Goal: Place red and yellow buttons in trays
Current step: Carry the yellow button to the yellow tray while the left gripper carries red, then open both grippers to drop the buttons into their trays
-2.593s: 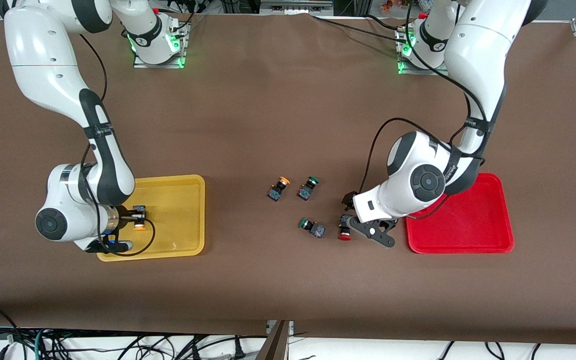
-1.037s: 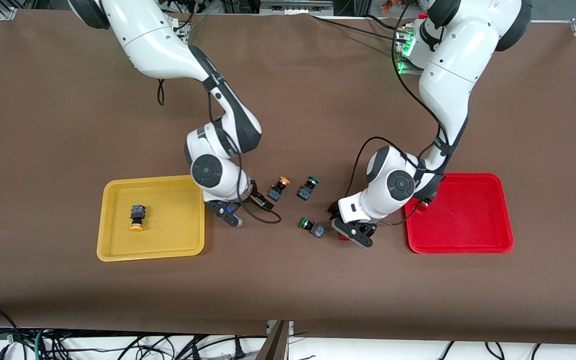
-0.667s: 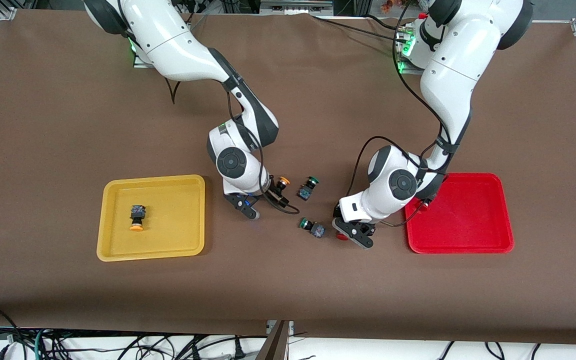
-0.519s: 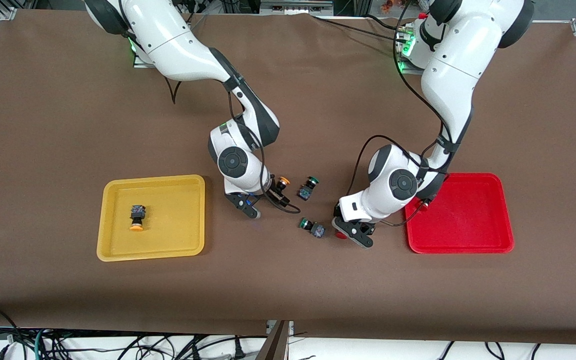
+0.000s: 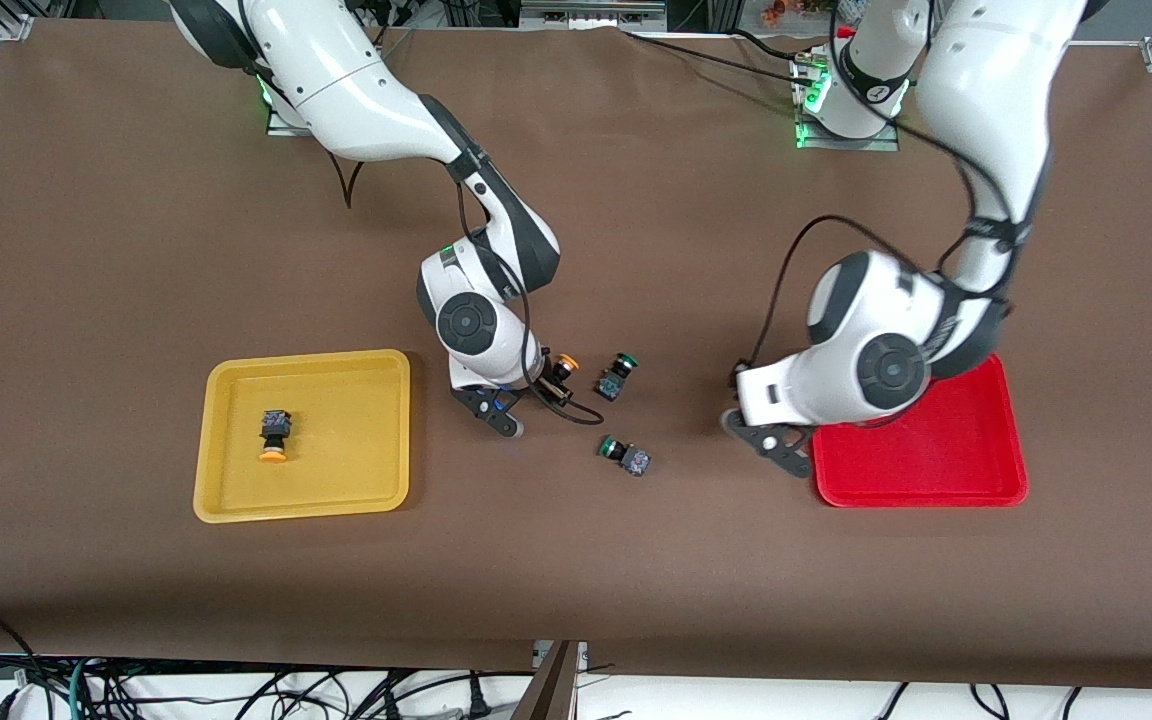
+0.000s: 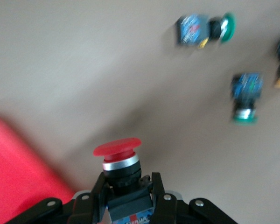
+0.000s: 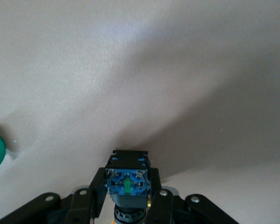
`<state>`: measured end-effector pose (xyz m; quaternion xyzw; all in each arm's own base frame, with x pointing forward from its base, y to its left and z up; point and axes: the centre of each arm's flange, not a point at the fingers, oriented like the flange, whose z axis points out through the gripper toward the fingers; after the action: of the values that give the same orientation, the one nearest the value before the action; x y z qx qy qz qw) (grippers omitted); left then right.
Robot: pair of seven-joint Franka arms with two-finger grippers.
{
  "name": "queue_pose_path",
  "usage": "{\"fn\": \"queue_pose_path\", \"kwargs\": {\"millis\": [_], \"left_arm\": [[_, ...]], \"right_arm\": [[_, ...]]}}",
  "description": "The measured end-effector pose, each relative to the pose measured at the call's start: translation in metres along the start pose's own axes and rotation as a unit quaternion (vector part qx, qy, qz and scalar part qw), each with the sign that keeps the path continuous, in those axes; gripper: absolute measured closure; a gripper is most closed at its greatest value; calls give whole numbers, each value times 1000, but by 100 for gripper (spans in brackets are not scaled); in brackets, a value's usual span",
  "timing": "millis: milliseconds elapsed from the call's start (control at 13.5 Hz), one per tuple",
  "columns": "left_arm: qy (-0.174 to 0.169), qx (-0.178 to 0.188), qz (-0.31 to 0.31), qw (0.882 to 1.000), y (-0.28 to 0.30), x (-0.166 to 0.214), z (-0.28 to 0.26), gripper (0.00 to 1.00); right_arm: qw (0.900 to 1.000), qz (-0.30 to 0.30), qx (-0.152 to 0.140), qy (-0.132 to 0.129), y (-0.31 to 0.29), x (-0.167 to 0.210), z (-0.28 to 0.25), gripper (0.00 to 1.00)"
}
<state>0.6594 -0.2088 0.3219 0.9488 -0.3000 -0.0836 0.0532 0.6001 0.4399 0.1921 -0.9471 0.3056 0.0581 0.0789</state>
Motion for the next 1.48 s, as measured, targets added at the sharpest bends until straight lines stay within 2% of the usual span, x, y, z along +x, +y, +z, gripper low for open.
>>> {"fn": "queue_pose_path", "kwargs": {"millis": [148,222,370,519,667,815,963,1037,1111,1259,1407,1481], "left_arm": [[-34,57,58,996,-45,-27,-20,59],[-46,64,89,993,-71,-38,-16,59],[-51,52,142,987,-133,-63,12,59],[-49,38,175,983,-183,-83,48,59],[-43,29,190,980,-213,-96,80,59],[-41,25,199,979,-221,-98,95,59],[-37,27,204,978,-217,-94,92,44],[-34,29,206,978,-215,-91,88,34],[-30,32,208,977,-213,-88,82,23],[-32,33,201,978,-200,-84,53,1],[-44,32,174,983,-178,-86,4,0],[-48,30,154,986,-165,-89,-22,0]], "right_arm": [[999,-39,-25,-13,11,29,-25,59],[997,-62,-36,-25,22,56,-49,59],[991,-115,-49,-52,63,125,-92,59],[985,-154,-53,-57,109,187,-110,59],[978,-186,-79,-54,146,223,-104,59],[973,-198,-95,-65,165,235,-87,59],[970,-203,-112,-69,171,234,-71,59],[969,-207,-121,-66,174,235,-66,59],[967,-211,-127,-63,175,237,-63,52],[965,-220,-130,-54,172,239,-77,31],[959,-237,-143,-60,171,241,-122,8],[955,-245,-151,-69,174,242,-150,0]]}}
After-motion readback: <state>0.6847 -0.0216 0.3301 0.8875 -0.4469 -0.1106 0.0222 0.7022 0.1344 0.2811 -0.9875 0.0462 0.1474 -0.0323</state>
